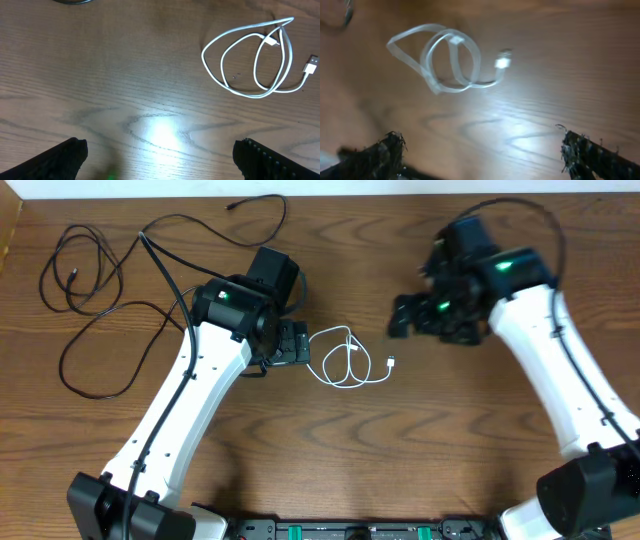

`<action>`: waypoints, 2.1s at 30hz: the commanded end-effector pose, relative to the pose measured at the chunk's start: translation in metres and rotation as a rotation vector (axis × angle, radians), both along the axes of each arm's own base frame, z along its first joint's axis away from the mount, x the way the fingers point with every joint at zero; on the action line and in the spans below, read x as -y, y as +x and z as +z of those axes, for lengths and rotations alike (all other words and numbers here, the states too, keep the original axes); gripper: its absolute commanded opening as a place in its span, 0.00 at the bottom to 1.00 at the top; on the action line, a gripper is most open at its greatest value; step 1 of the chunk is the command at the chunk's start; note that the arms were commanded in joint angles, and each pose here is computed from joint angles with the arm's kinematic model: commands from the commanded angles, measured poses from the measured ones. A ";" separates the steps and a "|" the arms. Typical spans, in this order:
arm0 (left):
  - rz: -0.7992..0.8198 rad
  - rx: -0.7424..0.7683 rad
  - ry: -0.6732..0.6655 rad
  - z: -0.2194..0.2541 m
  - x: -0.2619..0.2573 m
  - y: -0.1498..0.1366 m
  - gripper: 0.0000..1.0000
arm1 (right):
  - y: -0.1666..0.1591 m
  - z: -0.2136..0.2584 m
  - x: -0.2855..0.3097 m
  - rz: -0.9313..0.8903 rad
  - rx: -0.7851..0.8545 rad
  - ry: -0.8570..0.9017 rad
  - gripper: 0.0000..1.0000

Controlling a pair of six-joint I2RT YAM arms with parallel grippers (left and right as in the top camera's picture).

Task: Untangle cables
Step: 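Release the white cable at center and retract the right gripper, then lower the left gripper onto the white cable and grasp it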

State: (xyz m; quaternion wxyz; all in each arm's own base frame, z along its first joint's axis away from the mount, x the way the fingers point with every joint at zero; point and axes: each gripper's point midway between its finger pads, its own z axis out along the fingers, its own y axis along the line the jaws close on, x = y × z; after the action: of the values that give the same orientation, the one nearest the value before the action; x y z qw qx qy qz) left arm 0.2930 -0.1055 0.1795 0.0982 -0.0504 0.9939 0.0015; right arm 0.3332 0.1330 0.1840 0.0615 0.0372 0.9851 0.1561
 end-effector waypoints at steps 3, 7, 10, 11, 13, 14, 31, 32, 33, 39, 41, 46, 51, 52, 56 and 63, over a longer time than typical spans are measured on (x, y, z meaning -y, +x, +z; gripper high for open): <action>0.013 -0.007 0.008 -0.002 -0.003 -0.001 0.98 | 0.010 0.005 0.094 -0.195 0.005 -0.226 0.99; 0.013 -0.007 0.008 -0.002 -0.003 -0.001 0.98 | 0.007 0.004 0.137 -0.301 -0.021 -0.278 0.99; 0.013 -0.003 0.006 -0.002 -0.002 0.000 0.98 | 0.006 0.004 0.153 -0.348 -0.027 -0.278 0.99; 0.013 0.008 0.002 -0.001 -0.001 0.003 0.98 | 0.006 0.004 0.157 -0.360 -0.029 -0.276 0.99; 0.013 0.025 -0.005 -0.001 0.000 0.007 0.98 | 0.006 0.004 0.161 -0.374 -0.031 -0.275 0.99; 0.013 0.025 -0.005 -0.001 0.000 0.007 0.98 | 0.006 0.004 0.163 -0.379 -0.031 -0.274 0.99; -0.060 -0.042 -0.290 0.000 0.070 -0.006 0.98 | 0.006 0.004 0.164 -0.381 -0.032 -0.274 0.99; -0.104 -0.051 -0.277 -0.005 0.076 -0.010 0.98 | 0.006 0.004 0.164 -0.381 -0.032 -0.274 0.99; -0.123 -0.056 -0.268 -0.008 0.079 -0.012 0.98 | 0.006 0.004 0.164 -0.381 -0.032 -0.274 0.99; -0.153 -0.076 -0.153 -0.038 0.083 -0.011 0.98 | 0.006 0.004 0.164 -0.381 -0.032 -0.274 0.99; -0.123 -0.089 -0.154 -0.047 0.086 -0.007 0.98 | 0.006 0.004 0.164 -0.381 -0.032 -0.274 0.99; -0.123 -0.137 -0.199 -0.072 0.104 0.001 0.99 | 0.006 0.004 0.164 -0.381 -0.032 -0.274 0.99; -0.235 -0.173 -0.257 -0.092 0.129 0.002 1.00 | 0.006 0.004 0.164 -0.381 -0.032 -0.274 0.99; -0.247 -0.168 -0.250 -0.097 0.131 0.004 1.00 | 0.006 0.004 0.164 -0.381 -0.032 -0.274 0.99; -0.253 -0.145 -0.204 -0.116 0.134 0.015 0.80 | 0.006 0.004 0.164 -0.381 -0.032 -0.274 0.99; -0.247 -0.173 -0.179 -0.144 0.135 0.020 0.57 | 0.006 0.004 0.164 -0.381 -0.032 -0.274 0.99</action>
State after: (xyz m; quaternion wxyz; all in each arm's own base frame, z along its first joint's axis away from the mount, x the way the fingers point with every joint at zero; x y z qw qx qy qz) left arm 0.3132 -0.2454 0.0484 0.0153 0.0610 0.9920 -0.1096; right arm 0.3363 -0.0277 0.1816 0.0676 0.2172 0.9737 0.0109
